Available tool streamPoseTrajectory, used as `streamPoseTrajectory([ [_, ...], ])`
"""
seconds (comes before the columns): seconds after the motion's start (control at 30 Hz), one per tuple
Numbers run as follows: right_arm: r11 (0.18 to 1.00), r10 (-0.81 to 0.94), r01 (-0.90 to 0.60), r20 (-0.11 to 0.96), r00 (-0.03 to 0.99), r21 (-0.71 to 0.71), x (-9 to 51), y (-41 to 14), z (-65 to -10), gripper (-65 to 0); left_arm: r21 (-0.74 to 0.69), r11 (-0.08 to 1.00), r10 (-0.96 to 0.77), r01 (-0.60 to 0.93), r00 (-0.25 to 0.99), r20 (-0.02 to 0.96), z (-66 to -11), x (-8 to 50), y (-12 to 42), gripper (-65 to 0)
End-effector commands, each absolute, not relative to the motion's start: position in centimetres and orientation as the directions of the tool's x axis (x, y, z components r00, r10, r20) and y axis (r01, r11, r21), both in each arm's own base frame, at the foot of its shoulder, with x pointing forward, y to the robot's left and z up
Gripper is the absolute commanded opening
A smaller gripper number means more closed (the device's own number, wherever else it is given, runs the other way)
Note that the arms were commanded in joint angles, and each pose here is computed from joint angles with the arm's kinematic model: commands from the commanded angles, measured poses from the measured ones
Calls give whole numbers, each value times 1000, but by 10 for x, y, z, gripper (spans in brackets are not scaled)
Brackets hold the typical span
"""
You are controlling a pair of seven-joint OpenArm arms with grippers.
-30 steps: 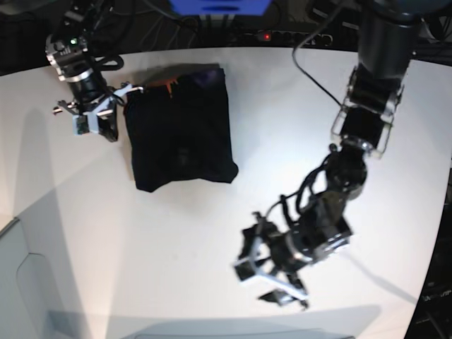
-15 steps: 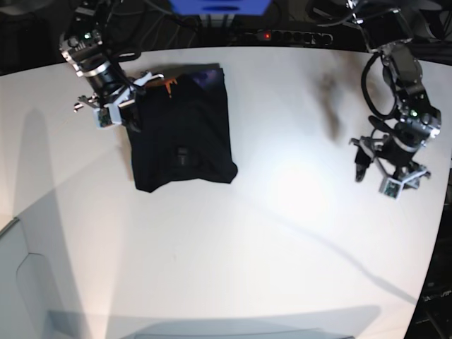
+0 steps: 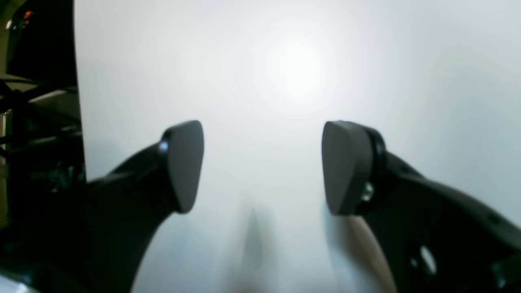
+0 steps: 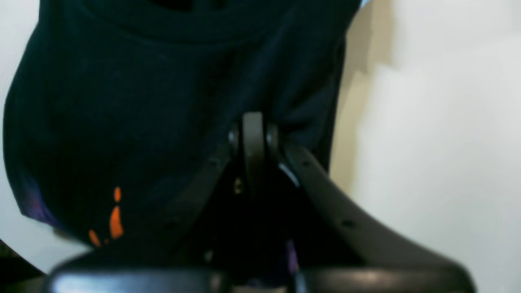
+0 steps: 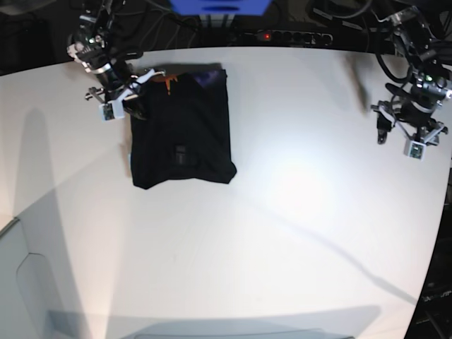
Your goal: Fold the T-shirt properly
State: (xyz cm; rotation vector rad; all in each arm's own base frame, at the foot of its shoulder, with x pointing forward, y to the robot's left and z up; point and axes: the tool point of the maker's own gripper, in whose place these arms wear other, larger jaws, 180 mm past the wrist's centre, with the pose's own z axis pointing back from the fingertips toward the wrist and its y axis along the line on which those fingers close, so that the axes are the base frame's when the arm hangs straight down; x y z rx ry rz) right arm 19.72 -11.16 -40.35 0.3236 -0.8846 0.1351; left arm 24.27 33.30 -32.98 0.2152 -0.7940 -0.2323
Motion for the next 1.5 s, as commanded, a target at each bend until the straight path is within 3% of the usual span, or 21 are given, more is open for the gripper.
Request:
streamPoseTrajectory([
  [0.0, 943, 7, -257, 757, 653, 213, 191, -111, -409, -650, 290, 949, -298, 125, 654, 696, -320, 246, 333, -214],
  [0.13, 946, -5, -262, 818, 575, 189, 200, -113, -385, -650, 269, 955, -281, 126, 674, 683, -331, 236, 328, -214],
  [0.3, 953, -36, -263, 919, 394, 150, 214, -122, -318, -650, 268, 952, -294, 149, 688, 663, -335, 215, 315, -215],
  [0.4, 962, -47, -231, 926, 376, 143, 211, -133, -310, -650, 267, 948, -308, 170, 695, 649, -334, 197, 301, -215],
  [0.57, 969, -80, -171, 883, 463, 177, 197, -149, -345, -650, 241, 950, -307, 199, 738, 601, -344, 156, 282, -215],
  [0.73, 964, -114, -147, 839, 532, 224, 182, -147, -372, -650, 230, 968, -219, 102, 792, 569, -351, 123, 297, -215],
  [1.0, 965, -110, -138, 823, 557, 222, 171, -151, -378, -650, 270, 962, -125, -36, 822, 555, -344, 94, 327, -215],
  [1.2, 982, -143, -23, 824, 548, 186, 159, -189, -375, -650, 252, 967, -94, -33, 874, 476, -355, 56, 321, -216],
  [1.3, 989, -135, 29, 796, 590, 146, 128, -205, -375, -650, 223, 974, -56, -41, 910, 410, -365, 23, 311, -218],
  [1.37, 991, -126, 41, 762, 636, 130, 103, -208, -378, -650, 193, 980, -35, -40, 928, 371, -372, 6, 299, -254],
  [1.47, 991, -124, 54, 691, 712, 122, 62, -209, -385, -650, 140, 989, 3, -47, 954, 301, -385, -23, 283, -401],
])
